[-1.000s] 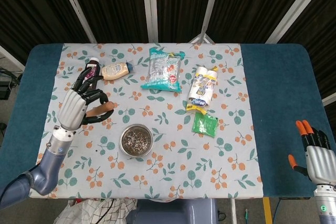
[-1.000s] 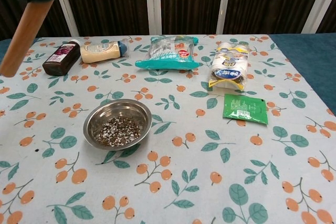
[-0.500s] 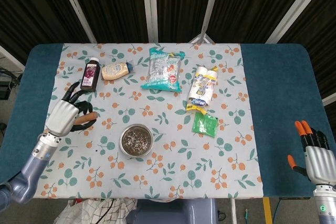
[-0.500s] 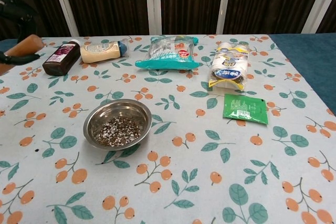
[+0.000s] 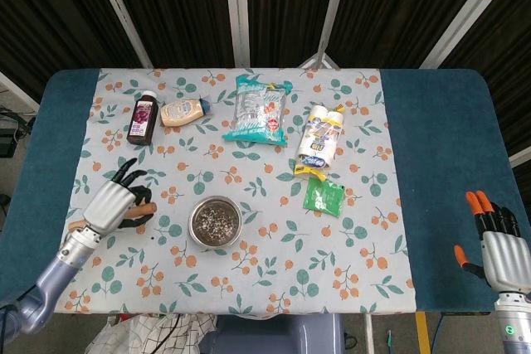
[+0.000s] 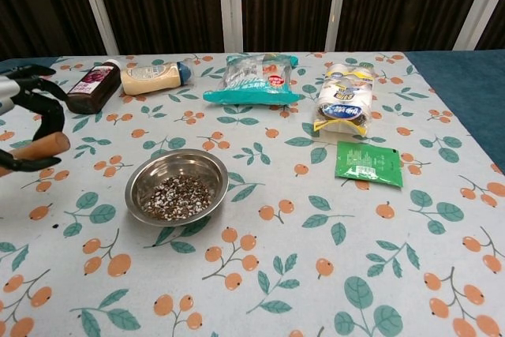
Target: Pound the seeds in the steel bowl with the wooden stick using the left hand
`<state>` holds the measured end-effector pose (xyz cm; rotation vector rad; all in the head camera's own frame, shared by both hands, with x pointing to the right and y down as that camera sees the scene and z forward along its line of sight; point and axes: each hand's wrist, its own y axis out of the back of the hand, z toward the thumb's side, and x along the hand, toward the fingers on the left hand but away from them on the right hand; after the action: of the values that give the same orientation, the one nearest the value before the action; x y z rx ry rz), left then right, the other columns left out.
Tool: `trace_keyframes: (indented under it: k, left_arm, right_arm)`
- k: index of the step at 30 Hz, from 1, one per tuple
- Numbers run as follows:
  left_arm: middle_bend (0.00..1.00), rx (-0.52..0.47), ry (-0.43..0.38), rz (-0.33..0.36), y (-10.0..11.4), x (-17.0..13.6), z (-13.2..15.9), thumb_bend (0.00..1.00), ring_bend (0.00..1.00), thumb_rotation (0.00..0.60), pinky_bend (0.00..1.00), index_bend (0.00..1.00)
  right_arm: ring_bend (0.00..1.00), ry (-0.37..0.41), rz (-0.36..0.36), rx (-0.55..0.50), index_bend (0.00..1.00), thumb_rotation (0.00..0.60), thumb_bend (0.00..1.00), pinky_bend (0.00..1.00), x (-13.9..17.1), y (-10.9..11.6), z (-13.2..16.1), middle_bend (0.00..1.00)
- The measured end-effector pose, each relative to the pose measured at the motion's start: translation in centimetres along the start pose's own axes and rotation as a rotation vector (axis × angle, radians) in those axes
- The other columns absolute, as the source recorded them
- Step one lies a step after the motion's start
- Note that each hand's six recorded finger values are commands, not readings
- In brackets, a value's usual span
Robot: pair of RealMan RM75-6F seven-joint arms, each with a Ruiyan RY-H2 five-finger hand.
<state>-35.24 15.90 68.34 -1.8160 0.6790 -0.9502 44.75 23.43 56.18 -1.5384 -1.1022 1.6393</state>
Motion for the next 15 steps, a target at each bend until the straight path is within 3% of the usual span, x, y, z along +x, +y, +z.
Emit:
trace_keyframes:
  k: [7,15]
  left_arm:
    - [0.67,-0.040,-0.055,-0.019,-1.0,-0.8,1.8,0.64,0.22,0.600,0.06,0.63]
    - [0.52,-0.031,-0.087,-0.049,-1.5,-1.2,2.6,0.45,0.22,0.600,0.06,0.54]
  right_arm:
    - [0.00,0.001,-0.004,0.004,0.00,0.600,0.37,0.00,0.0,0.0,0.0,0.00]
    - [0.00,-0.001,-0.007,0.005,0.00,0.600,0.37,0.00,0.1,0.1,-0.1,0.00]
